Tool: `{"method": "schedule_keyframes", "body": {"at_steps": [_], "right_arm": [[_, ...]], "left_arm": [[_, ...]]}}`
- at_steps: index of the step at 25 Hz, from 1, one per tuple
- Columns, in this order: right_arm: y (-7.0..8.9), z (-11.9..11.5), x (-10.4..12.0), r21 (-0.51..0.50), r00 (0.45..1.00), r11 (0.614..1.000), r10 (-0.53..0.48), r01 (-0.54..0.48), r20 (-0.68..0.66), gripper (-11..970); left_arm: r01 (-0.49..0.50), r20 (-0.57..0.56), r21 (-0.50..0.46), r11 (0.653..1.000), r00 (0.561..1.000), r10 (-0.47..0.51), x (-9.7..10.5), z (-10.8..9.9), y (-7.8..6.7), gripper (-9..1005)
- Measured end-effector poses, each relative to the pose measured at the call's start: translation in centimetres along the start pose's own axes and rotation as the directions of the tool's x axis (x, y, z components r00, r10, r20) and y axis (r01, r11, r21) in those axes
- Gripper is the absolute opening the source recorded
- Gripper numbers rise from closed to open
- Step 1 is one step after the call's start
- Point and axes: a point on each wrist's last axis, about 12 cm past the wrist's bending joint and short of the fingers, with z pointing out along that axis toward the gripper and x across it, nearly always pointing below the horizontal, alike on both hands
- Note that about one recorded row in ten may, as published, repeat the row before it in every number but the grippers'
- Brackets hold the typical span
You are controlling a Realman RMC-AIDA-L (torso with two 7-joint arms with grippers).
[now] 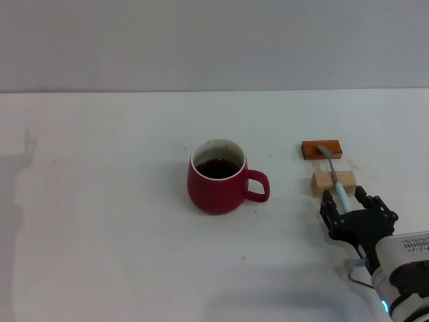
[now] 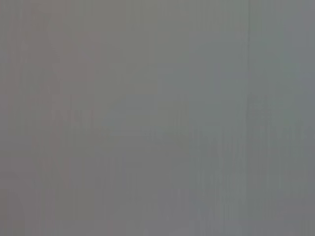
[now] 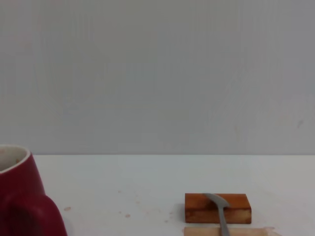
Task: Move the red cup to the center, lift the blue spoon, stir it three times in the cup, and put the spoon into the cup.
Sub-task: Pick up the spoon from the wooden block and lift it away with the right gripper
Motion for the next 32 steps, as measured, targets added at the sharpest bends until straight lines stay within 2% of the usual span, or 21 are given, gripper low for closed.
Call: {"method": "schedule_keyframes", "body": {"at_steps": [14, 25, 32], "right_arm": [[0.19, 0.11, -0.05, -0.011, 1.000, 1.000, -0.004, 0.004, -0.002, 456], [0.38, 0.07, -0.03, -0.017, 1.000, 1.000, 0.002, -0.002, -0.007, 448], [0.33, -0.05, 0.04, -0.014, 1.000, 1.000, 0.003, -0.004, -0.007, 397]], "left_arm": [[0.001, 0.001, -0.003, 1.000, 1.000, -0.001, -0.03, 0.04, 0.04, 861], [-0.002, -0.001, -0.007, 1.000, 1.000, 0.002, 0.01, -0.03, 0.24, 861], [-0.005, -0.004, -0.010, 1.000, 1.000, 0.005, 0.09, -0.12, 0.36, 861]]}}
